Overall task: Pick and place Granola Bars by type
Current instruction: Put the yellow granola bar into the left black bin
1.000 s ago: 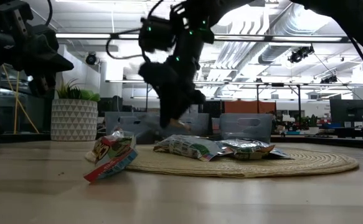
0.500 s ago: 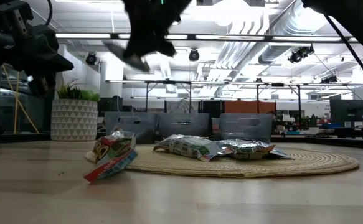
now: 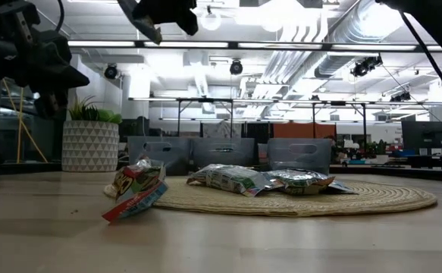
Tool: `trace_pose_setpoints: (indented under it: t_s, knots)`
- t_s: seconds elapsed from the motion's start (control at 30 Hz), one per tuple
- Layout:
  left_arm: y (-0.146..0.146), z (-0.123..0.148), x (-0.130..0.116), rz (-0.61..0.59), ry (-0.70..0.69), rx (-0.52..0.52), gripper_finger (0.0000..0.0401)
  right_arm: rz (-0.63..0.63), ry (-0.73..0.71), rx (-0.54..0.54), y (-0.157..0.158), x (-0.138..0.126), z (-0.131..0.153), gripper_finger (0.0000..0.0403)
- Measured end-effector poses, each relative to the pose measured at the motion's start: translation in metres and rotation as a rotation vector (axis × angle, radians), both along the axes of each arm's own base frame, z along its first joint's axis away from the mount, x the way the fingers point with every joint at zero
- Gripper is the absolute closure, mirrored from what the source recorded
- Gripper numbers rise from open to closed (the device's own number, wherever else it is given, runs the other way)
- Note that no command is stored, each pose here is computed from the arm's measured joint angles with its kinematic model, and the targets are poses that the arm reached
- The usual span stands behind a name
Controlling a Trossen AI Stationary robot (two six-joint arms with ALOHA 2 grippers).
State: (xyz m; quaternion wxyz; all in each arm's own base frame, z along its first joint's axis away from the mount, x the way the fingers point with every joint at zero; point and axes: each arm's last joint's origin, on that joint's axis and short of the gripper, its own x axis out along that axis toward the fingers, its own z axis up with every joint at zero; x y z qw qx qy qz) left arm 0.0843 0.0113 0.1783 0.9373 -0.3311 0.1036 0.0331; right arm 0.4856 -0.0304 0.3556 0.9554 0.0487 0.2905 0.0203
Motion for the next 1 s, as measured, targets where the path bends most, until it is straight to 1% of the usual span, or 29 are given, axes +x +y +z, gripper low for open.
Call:
trace_pose_setpoints:
  t_s: [0.23,0.47,0.6,0.73,0.87,1.0]
  knots:
    - [0.0,-0.001,0.0,-0.006,0.013,-0.004,0.0391,0.049,-0.024,0.006,-0.001,-0.001,0.004,0.034]
    - [-0.001,-0.001,0.0,-0.025,0.012,-0.008,0.0391,0.061,-0.001,0.003,-0.005,-0.005,0.004,0.0341]
    - [-0.001,-0.001,0.0,-0.024,0.012,-0.008,0.0391,0.047,-0.003,-0.005,-0.014,-0.006,0.005,0.0342]
    - [-0.001,-0.001,0.0,-0.022,0.011,-0.007,0.0391,0.006,0.0,-0.046,-0.037,-0.008,0.003,0.0342]
    - [-0.001,-0.001,0.0,-0.016,0.009,-0.005,0.0391,-0.076,0.038,-0.103,-0.071,-0.011,-0.011,0.0342]
    - [0.0,0.0,0.0,-0.014,0.004,-0.004,0.0391,-0.162,-0.022,-0.116,-0.104,-0.009,-0.03,0.0342]
